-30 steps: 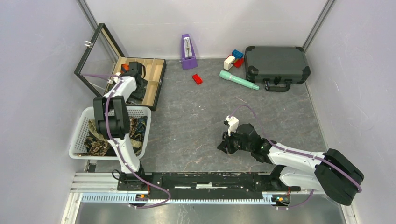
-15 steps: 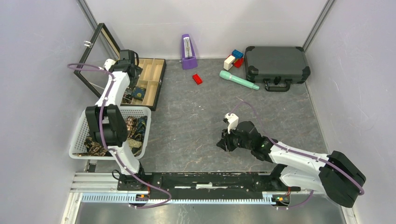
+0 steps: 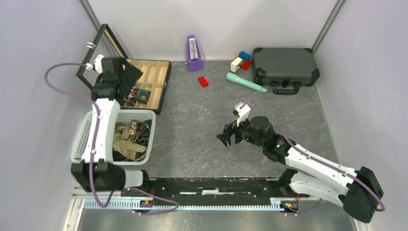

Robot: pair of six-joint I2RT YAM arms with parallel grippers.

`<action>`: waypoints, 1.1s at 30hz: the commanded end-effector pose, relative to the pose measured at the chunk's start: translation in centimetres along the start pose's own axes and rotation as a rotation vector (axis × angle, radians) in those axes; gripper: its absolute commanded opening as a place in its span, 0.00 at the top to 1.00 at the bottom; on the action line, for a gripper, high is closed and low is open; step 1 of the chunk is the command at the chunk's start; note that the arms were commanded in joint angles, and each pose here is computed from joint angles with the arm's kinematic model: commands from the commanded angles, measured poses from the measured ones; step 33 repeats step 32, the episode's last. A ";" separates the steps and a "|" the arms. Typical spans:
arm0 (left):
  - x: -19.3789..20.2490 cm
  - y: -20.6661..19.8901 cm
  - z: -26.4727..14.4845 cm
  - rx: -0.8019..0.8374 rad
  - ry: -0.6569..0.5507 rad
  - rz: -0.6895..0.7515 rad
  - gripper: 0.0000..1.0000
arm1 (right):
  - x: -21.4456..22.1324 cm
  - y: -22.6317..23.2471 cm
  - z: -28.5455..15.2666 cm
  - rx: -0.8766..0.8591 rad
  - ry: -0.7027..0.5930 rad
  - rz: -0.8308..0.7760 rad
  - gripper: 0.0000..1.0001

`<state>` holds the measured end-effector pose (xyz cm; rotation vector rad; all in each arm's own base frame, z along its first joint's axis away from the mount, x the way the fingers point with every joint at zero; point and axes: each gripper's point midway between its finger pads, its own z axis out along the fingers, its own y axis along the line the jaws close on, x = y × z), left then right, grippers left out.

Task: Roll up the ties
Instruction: Reset both arms

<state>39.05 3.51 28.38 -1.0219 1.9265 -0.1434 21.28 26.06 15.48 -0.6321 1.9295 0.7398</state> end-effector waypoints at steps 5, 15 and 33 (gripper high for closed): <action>5.2 2.9 -7.6 0.235 0.091 0.165 0.00 | -8.8 -1.9 -4.5 0.161 -0.291 -0.057 0.02; 11.9 10.0 -11.3 0.230 0.165 0.194 0.00 | -9.7 -3.3 -8.6 0.233 -0.446 -0.066 0.02; 12.0 13.3 -11.4 0.182 0.032 0.202 0.00 | -9.4 -3.6 -7.8 0.248 -0.397 -0.050 0.02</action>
